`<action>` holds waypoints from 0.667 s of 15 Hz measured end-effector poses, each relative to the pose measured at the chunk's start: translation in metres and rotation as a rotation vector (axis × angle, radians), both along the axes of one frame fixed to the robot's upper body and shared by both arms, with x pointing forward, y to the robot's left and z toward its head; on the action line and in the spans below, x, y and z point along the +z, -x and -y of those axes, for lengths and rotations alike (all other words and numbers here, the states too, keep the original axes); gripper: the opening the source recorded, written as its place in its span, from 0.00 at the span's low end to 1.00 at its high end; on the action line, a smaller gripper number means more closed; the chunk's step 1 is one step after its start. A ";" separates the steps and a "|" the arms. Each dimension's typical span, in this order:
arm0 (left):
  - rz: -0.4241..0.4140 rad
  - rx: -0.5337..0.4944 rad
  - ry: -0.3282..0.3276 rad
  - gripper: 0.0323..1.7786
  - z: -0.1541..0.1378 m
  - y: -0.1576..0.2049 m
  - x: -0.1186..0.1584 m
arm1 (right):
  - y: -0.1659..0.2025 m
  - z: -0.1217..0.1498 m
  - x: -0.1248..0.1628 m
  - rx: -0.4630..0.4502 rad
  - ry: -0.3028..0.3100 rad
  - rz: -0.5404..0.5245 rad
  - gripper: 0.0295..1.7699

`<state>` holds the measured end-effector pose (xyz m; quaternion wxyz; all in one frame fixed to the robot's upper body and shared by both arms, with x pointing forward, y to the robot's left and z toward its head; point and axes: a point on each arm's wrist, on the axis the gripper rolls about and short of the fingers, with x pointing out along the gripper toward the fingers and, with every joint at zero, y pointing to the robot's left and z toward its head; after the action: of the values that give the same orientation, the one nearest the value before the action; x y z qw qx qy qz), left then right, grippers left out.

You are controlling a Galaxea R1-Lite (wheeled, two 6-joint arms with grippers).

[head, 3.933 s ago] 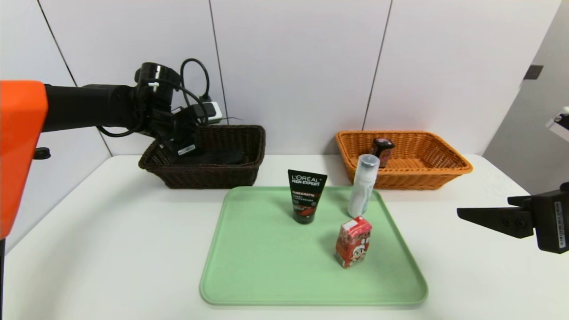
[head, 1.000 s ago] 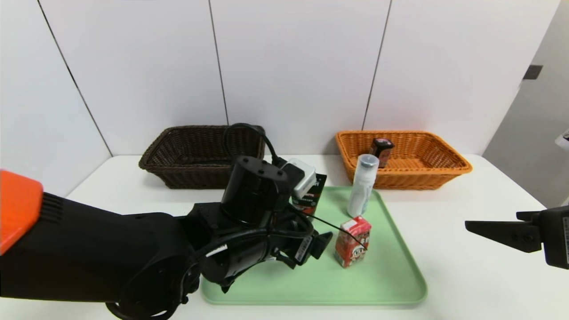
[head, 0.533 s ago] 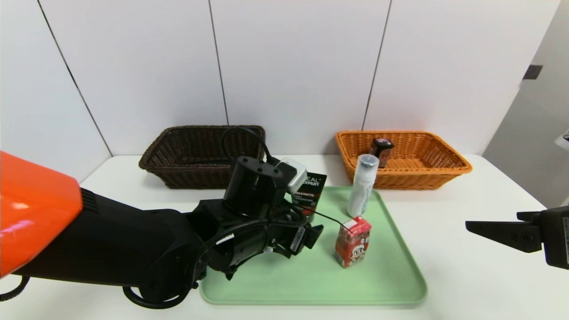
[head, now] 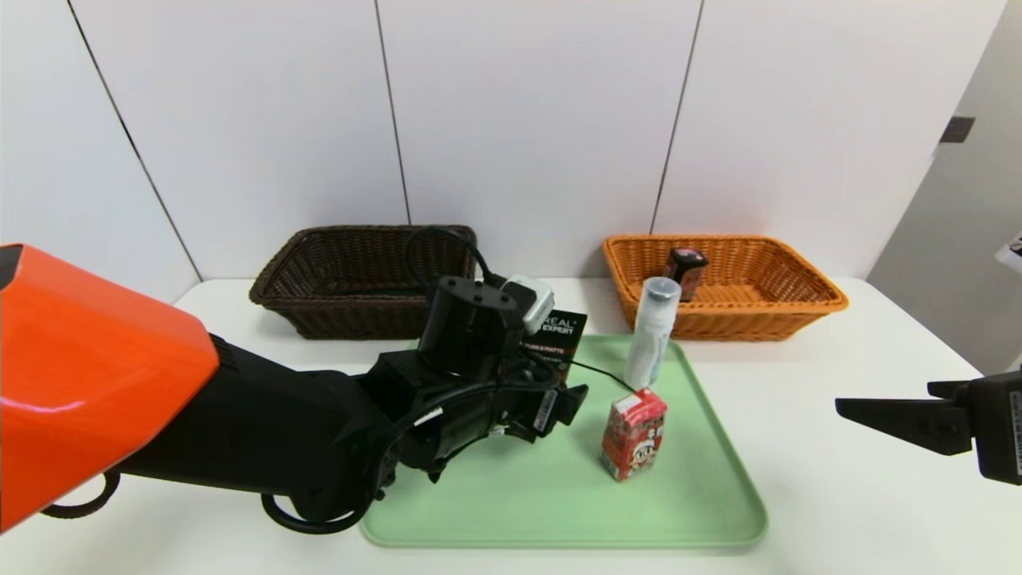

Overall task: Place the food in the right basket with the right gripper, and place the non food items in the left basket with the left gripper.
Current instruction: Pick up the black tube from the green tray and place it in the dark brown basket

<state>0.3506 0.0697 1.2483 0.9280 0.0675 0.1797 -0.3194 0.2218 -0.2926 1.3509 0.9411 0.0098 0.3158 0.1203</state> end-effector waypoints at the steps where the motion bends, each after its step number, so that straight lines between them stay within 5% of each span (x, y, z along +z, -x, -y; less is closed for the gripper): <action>1: 0.005 0.000 0.005 0.95 0.002 -0.002 0.001 | 0.000 0.000 0.000 0.001 0.001 0.000 0.96; 10: 0.031 0.029 0.028 0.95 0.018 -0.034 -0.002 | 0.000 0.000 0.000 0.000 0.002 0.001 0.96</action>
<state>0.3845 0.0520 1.2464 0.9361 0.0568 0.1616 -0.3072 0.2218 -0.2926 1.3510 0.9412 0.0088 0.3156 0.1200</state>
